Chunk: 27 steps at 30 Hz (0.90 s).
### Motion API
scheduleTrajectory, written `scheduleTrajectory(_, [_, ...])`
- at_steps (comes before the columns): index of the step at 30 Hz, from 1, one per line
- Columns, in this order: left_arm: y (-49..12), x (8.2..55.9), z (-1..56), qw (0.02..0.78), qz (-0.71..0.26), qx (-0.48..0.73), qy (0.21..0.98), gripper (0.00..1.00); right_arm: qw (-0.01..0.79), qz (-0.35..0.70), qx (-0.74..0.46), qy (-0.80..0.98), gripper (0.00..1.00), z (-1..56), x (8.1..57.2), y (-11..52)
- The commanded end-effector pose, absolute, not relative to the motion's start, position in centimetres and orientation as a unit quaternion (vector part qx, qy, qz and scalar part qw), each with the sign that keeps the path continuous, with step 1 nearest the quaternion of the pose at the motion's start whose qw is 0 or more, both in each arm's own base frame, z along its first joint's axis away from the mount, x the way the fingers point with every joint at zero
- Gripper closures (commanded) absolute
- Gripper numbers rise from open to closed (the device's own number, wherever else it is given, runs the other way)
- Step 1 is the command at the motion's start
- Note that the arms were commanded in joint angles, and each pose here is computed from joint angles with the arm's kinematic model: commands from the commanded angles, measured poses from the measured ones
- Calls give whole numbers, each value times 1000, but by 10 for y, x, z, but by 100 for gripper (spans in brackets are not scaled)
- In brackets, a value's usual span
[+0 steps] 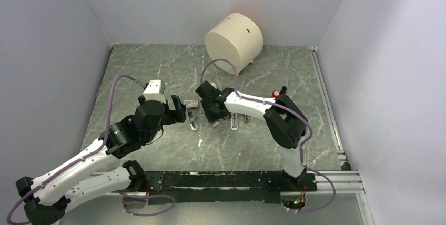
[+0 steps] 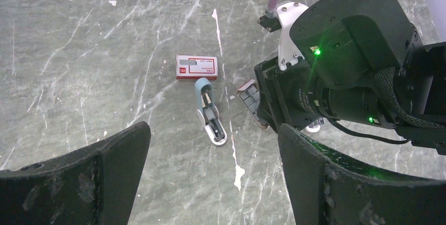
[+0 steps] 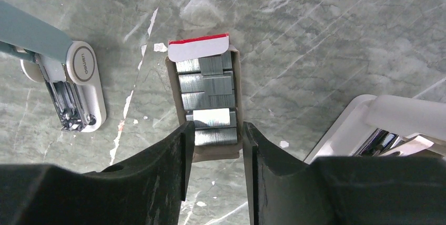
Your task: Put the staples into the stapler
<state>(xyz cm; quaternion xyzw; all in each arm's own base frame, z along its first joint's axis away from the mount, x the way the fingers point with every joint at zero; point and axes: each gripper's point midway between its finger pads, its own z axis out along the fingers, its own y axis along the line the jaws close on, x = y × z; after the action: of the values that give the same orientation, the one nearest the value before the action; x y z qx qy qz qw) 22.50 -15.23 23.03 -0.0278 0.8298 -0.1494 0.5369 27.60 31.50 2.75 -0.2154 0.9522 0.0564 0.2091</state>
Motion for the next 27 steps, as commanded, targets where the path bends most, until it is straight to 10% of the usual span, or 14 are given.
scheduleTrajectory(1, [-148, 227, 231, 542, -144, -38, 827, 4, 213, 63, -223, 949, 57, 30, 280, 322])
scheduleTrajectory(27, [-147, 226, 231, 543, -145, -40, 826, 4, 237, 74, -226, 942, 76, 39, 282, 332])
